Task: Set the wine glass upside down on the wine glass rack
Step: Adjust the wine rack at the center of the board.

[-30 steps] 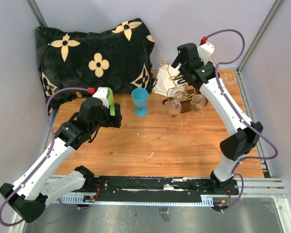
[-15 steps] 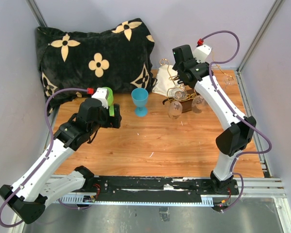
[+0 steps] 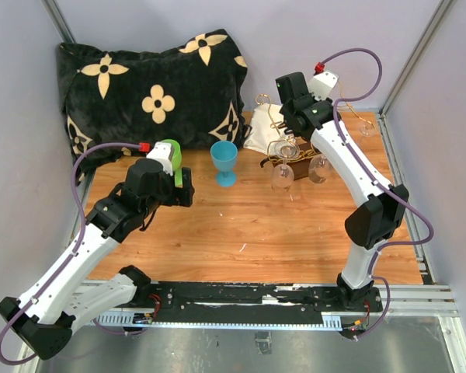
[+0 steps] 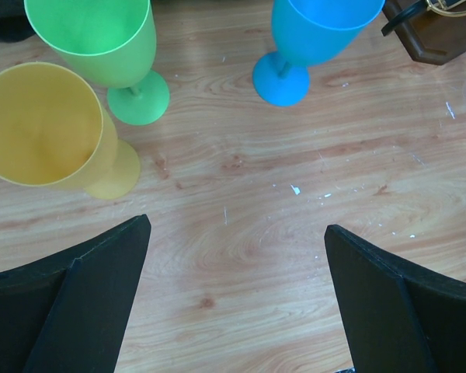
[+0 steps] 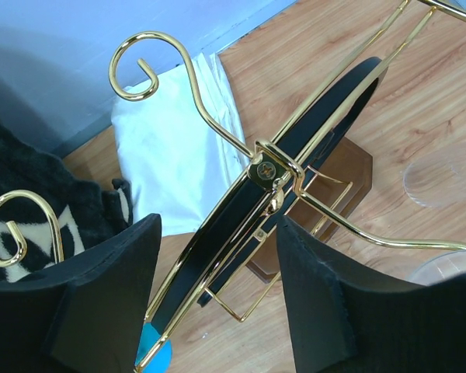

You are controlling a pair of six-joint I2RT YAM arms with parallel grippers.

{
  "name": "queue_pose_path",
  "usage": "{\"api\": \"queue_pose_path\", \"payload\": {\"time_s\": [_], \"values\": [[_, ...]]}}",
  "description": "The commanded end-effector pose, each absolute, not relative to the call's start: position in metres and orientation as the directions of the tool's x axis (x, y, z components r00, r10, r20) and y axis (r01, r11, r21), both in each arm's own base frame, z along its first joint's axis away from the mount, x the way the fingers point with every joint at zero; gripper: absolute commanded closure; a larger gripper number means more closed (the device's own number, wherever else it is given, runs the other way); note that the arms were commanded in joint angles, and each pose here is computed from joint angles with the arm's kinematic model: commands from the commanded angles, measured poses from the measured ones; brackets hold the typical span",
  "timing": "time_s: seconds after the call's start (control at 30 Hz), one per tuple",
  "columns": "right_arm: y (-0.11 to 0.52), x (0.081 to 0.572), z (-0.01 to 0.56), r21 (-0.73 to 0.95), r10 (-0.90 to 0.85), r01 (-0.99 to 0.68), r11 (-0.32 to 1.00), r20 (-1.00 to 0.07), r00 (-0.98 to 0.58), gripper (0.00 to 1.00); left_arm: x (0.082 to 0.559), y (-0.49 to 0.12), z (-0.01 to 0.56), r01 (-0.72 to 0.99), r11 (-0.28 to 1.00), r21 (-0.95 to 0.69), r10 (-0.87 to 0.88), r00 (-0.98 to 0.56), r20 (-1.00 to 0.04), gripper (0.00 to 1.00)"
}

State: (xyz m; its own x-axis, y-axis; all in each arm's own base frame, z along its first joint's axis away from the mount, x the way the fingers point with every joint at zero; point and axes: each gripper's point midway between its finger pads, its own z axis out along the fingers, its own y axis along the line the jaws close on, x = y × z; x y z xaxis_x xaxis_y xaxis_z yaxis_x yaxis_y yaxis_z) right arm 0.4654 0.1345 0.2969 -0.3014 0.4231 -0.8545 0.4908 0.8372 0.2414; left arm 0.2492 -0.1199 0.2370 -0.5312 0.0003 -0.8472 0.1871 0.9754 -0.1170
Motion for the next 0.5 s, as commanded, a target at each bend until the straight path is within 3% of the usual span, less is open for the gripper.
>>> {"api": "queue_pose_path", "payload": {"time_s": [0.0, 0.47], "values": [[0.1221, 0.4711, 0.2906, 0.209, 0.402, 0.512, 0.833, -0.865, -0.301, 0.39, 0.2476, -0.1180, 0.2382, 0.183, 0.975, -0.123, -0.011, -0.518, -0.855, 0.00], [0.1140, 0.4657, 0.2929, 0.194, 0.379, 0.495, 0.847, -0.874, -0.305, 0.62, 0.2464, -0.1150, 0.2375, 0.170, 0.978, -0.120, -0.014, -0.519, -0.854, 0.00]]}}
